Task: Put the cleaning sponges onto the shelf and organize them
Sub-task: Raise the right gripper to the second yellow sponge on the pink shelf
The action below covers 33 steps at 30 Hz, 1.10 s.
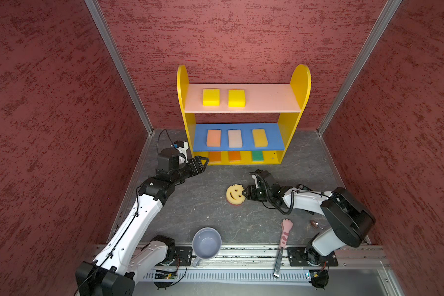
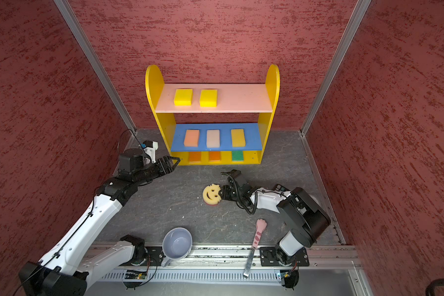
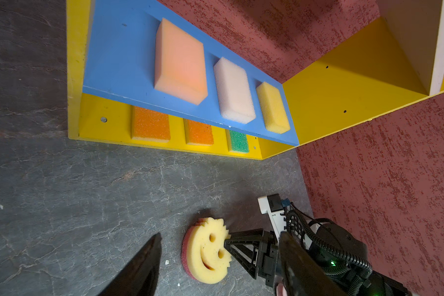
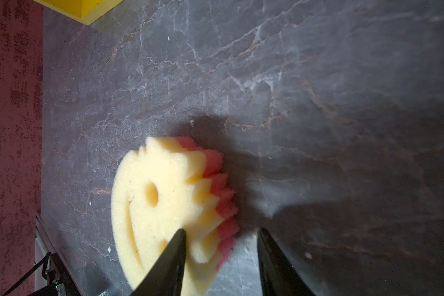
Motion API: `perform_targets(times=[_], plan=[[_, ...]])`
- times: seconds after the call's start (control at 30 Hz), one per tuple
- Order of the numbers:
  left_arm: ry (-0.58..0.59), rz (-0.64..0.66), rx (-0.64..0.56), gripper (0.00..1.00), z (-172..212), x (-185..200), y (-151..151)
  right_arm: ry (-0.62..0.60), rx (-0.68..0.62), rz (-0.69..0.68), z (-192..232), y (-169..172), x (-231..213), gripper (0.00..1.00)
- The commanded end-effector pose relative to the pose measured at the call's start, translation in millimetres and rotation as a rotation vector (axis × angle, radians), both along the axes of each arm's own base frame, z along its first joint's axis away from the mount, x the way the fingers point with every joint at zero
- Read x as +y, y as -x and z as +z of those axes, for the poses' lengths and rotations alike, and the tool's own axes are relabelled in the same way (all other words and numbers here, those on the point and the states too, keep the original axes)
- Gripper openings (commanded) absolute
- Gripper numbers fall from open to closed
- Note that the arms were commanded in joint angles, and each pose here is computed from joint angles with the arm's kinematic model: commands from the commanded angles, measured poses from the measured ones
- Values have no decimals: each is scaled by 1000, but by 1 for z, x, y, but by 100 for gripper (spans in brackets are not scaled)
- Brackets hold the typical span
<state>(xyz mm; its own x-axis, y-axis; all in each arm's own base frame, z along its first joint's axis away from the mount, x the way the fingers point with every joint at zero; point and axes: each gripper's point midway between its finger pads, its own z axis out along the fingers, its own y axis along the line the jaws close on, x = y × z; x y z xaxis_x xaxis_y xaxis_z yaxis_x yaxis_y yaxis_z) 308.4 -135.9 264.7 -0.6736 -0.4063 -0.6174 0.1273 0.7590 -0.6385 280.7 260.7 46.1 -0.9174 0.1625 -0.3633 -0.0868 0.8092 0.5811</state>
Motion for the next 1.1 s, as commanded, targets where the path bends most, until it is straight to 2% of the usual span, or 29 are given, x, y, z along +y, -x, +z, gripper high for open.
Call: perform_targets(times=[0.0, 0.13, 0.37, 0.5, 0.67, 0.77, 0.9, 1.07], plan=[[-14, 5, -26, 72, 6, 4, -5, 23, -109, -34, 41, -17, -4, 50], [4, 13, -26, 72, 8, 7, -7, 86, -224, -38, 95, -30, -14, 50], [16, 20, 2, 72, -4, 9, -2, 171, -489, -41, 227, -58, -23, 52], [0, 40, -10, 72, 1, 16, 4, 150, -680, -41, 322, -74, -18, 52], [-29, 69, -27, 74, 9, 28, 12, 117, -873, -104, 412, -88, -20, 49], [-44, 90, -30, 75, 10, 35, 13, 137, -913, -130, 437, -105, -16, 43], [-25, 87, -16, 75, 9, 36, 15, 143, -912, -139, 451, -128, -9, 41], [-25, 111, -16, 76, 5, 42, 26, 126, -879, -153, 453, -162, -1, 52]])
